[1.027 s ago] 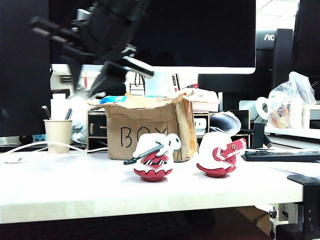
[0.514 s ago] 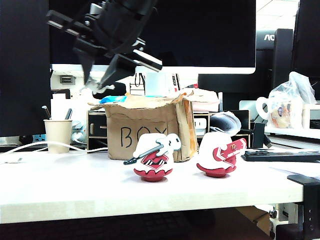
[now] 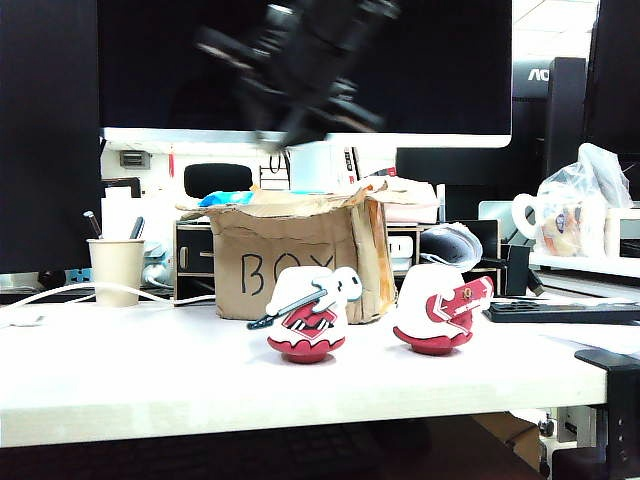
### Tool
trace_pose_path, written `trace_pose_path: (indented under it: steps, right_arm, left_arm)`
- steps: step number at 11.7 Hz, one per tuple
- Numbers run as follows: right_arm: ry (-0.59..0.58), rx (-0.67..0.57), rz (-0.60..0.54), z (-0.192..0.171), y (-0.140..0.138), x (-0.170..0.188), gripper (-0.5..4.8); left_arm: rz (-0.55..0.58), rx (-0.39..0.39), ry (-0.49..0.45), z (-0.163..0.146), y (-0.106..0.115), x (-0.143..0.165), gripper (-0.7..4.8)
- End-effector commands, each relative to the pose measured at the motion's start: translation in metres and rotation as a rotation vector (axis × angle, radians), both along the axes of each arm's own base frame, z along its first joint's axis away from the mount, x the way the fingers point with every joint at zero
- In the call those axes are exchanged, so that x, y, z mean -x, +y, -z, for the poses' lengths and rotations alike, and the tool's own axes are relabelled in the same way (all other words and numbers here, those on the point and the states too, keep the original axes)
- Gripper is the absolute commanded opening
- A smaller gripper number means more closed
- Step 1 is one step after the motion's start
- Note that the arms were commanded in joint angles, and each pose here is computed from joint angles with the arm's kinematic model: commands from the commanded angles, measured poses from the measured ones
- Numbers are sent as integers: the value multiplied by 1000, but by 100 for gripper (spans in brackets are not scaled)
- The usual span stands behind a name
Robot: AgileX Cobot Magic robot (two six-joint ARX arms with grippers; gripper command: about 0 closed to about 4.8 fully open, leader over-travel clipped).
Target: Put the doll that is least similar in size compared to the others into the paper box.
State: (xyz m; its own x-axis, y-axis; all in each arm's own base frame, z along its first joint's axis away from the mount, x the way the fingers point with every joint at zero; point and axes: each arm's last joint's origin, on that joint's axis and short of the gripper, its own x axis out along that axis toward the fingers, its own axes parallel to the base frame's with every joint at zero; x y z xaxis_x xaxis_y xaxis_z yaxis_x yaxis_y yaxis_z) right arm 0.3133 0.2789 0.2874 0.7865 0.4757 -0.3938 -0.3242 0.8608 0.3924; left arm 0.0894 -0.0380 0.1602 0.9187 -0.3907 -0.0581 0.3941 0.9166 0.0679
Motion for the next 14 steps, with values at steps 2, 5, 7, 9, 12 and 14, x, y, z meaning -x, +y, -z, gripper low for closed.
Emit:
trace_pose_path:
  steps: [2,5,7,9,12,14]
  right_arm:
    - [-64,-63,117,-9,-48,-41,80]
    - [-23,-65,61,13,-42,-52,86]
    - [-12,-58,56,20,-40,-54,167]
    - [-15,-60,57,20,-40,-54,209]
    - [79,58,-36,-5,-48,-22,-5]
    - [73,207,-11,-25,-55,5,-5]
  left_arm:
    - [-38,2,-12,-1,4,-2,-5]
    - [-38,2,-12,-1,4,-2,-5]
    - [-38,1,-11,-1,4,-2,-5]
    - [-38,1,-11,-1,4,-1,-5]
    - [-138,2,-10,-1,15,-5,-5]
    - [-313,0,-10,-1,31,-7,-5]
